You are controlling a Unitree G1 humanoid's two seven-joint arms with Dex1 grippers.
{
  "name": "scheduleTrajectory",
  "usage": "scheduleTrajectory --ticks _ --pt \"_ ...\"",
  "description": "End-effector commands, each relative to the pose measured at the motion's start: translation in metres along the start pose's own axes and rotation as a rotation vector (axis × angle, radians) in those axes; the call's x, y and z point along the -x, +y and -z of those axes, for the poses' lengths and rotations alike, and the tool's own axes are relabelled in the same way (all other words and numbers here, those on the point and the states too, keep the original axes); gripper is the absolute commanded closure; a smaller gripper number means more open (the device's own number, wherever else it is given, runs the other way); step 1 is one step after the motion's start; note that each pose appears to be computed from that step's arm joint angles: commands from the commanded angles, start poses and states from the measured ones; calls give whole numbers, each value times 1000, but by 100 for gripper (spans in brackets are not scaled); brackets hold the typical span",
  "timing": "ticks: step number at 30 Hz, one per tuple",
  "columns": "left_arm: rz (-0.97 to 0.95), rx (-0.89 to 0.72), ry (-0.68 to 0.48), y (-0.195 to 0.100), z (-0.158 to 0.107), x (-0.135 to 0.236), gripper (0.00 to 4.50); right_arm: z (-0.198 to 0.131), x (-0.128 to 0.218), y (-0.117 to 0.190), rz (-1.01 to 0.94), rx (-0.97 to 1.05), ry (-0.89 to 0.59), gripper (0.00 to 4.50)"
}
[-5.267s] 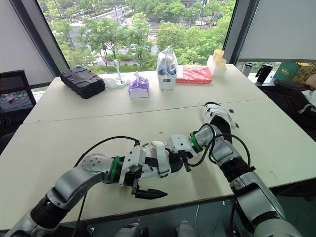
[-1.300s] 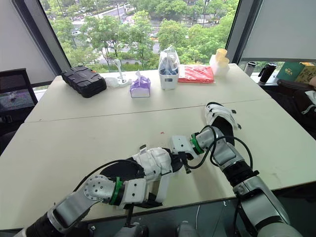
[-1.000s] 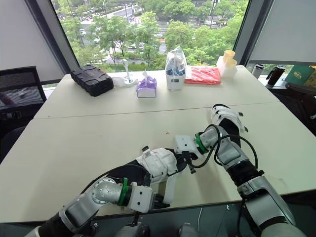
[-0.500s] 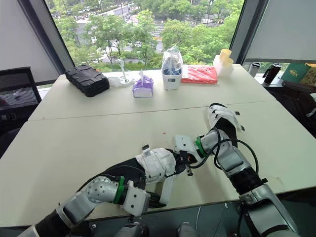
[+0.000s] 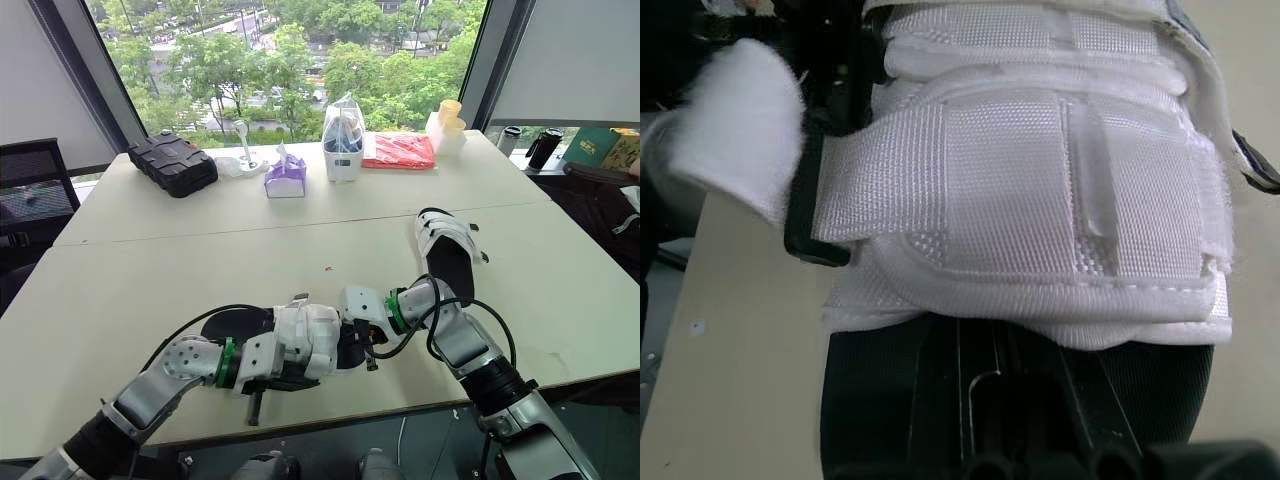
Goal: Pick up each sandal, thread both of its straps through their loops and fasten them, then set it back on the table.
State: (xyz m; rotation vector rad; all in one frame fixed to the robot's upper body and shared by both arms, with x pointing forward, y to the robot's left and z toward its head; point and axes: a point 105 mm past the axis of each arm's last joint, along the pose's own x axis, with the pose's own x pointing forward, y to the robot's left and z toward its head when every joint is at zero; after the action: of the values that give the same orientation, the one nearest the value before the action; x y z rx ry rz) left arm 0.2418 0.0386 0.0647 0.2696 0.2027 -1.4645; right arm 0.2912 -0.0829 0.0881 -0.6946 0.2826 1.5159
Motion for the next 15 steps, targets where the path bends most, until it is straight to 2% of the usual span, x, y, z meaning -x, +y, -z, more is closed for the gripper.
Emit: scheduleTrajectory --ticks 1,7,15 --pt "-80 47 -155 17 -54 -6 448 9 -18 11 -61 -17 22 450" --pt "-85 228 -250 26 -79 2 448 8 -21 4 -51 -3 20 450" --pt "14 387 -310 18 -91 21 448 7 -22 0 -45 12 17 450"
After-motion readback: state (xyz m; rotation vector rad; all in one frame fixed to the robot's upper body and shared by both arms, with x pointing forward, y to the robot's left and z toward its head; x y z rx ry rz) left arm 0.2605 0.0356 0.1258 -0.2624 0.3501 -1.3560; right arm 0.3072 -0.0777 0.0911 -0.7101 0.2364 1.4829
